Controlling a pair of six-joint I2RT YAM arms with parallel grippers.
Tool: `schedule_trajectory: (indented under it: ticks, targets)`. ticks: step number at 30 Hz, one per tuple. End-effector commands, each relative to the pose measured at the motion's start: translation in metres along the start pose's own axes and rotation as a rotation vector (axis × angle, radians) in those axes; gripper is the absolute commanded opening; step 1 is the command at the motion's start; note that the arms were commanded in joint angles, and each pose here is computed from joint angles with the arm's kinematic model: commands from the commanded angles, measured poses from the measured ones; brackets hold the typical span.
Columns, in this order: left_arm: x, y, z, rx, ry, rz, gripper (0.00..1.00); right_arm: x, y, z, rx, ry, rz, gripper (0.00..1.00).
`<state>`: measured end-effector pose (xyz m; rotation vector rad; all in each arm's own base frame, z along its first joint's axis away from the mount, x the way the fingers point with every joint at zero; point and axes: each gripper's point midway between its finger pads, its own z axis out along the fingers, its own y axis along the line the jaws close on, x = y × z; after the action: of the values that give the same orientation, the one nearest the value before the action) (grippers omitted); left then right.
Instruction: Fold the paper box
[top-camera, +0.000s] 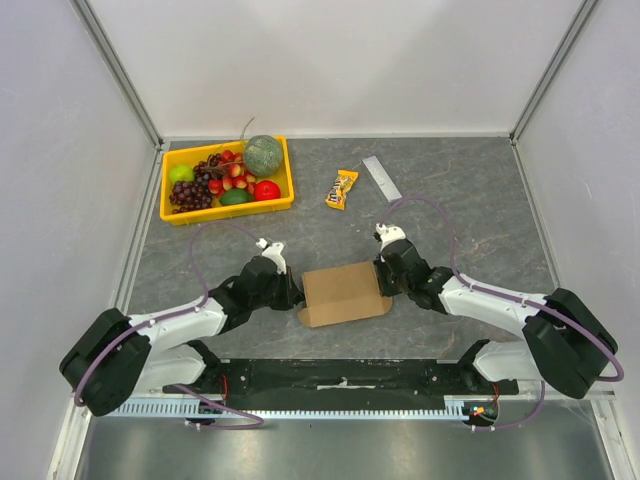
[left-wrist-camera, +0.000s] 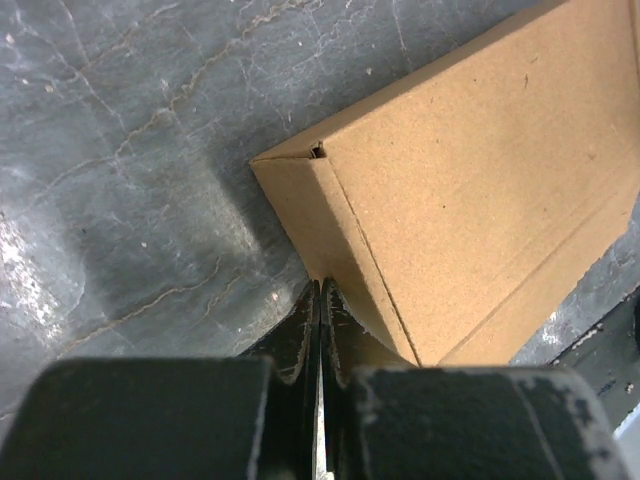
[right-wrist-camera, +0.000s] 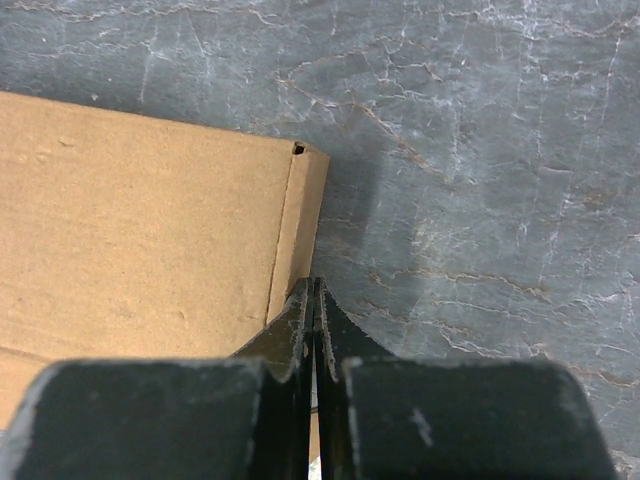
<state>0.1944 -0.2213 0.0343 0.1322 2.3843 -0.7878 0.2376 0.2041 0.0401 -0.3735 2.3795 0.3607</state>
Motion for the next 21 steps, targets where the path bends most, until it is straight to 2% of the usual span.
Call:
schedule_trajectory:
  ticks: [1,8,21]
  targets:
    - [-0.033,-0.019,0.007,0.031,-0.067,0.078,0.02,-0.004,0.013,0.0,-0.064,-0.02,0.043,0.02]
    - [-0.049,-0.017,0.026,-0.028,-0.04,0.161,0.02,-0.011,0.004,-0.003,-0.006,-0.065,0.097,0.02]
    - [-0.076,-0.014,0.045,-0.136,-0.019,0.227,0.02,-0.046,0.0,0.002,0.067,-0.11,0.079,0.03]
